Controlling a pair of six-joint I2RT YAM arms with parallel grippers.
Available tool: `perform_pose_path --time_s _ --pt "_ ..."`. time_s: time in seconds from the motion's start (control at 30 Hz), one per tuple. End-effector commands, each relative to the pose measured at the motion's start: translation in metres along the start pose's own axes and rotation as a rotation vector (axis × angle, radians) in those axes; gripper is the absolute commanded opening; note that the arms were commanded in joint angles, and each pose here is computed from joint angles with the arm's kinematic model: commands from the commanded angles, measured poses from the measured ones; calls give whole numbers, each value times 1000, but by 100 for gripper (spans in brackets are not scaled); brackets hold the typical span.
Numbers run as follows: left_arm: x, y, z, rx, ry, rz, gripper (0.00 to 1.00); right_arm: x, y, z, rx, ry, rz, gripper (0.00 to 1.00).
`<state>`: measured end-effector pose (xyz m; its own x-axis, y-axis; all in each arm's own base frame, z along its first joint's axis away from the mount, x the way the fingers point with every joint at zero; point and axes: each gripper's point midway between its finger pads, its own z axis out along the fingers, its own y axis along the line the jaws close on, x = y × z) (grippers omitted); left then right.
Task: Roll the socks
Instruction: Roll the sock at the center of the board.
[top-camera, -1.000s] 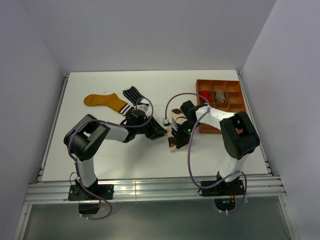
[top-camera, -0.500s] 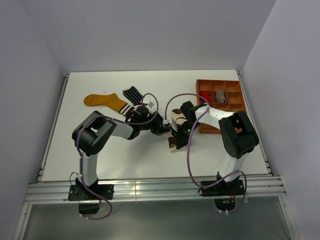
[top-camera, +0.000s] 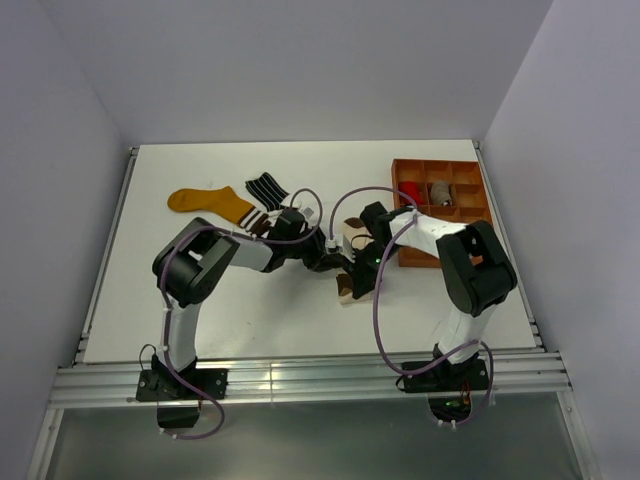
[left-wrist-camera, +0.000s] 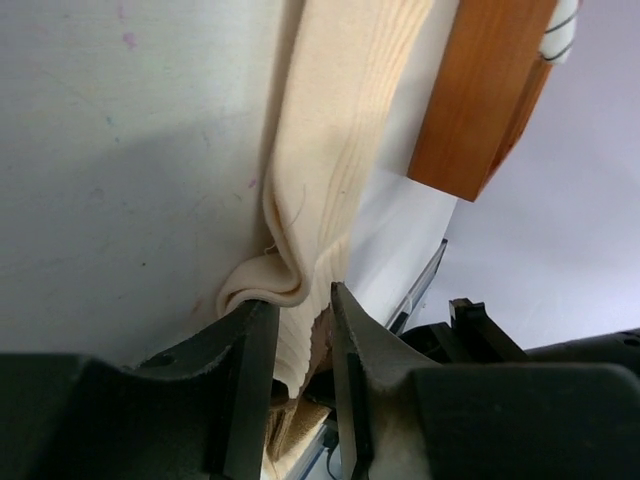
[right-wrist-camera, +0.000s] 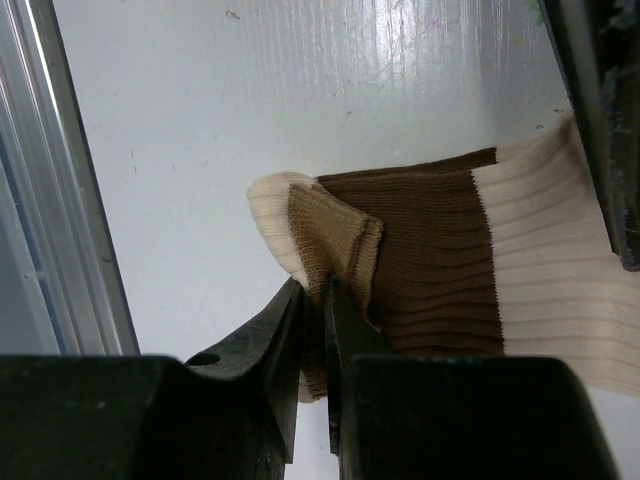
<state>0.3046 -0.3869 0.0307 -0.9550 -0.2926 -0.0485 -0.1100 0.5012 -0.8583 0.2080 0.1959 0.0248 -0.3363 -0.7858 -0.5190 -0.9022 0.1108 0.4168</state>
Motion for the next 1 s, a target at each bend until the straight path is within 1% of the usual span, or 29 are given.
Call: perform_pose_path --time_s 0.0,0.13,0.23,0.53,0.7,0.97 --pt "2 33 -2 -154 3 -42 33 -2 -1 0 -19 11 15 15" --pt "-7 56 -14 -247 -39 -91 33 -3 3 0 -67 12 46 15" --pt "-8 63 -22 -297 -59 -114 32 -5 4 -1 -98 15 74 15" --pt "-8 73 -37 -332 -93 -144 31 -5 -6 -3 -171 61 217 15" --pt "-6 77 -44 -347 -100 -133 31 -8 -20 -4 -140 87 274 15" --pt "-4 77 -51 -339 -109 -129 31 -17 -59 -1 -41 132 368 15"
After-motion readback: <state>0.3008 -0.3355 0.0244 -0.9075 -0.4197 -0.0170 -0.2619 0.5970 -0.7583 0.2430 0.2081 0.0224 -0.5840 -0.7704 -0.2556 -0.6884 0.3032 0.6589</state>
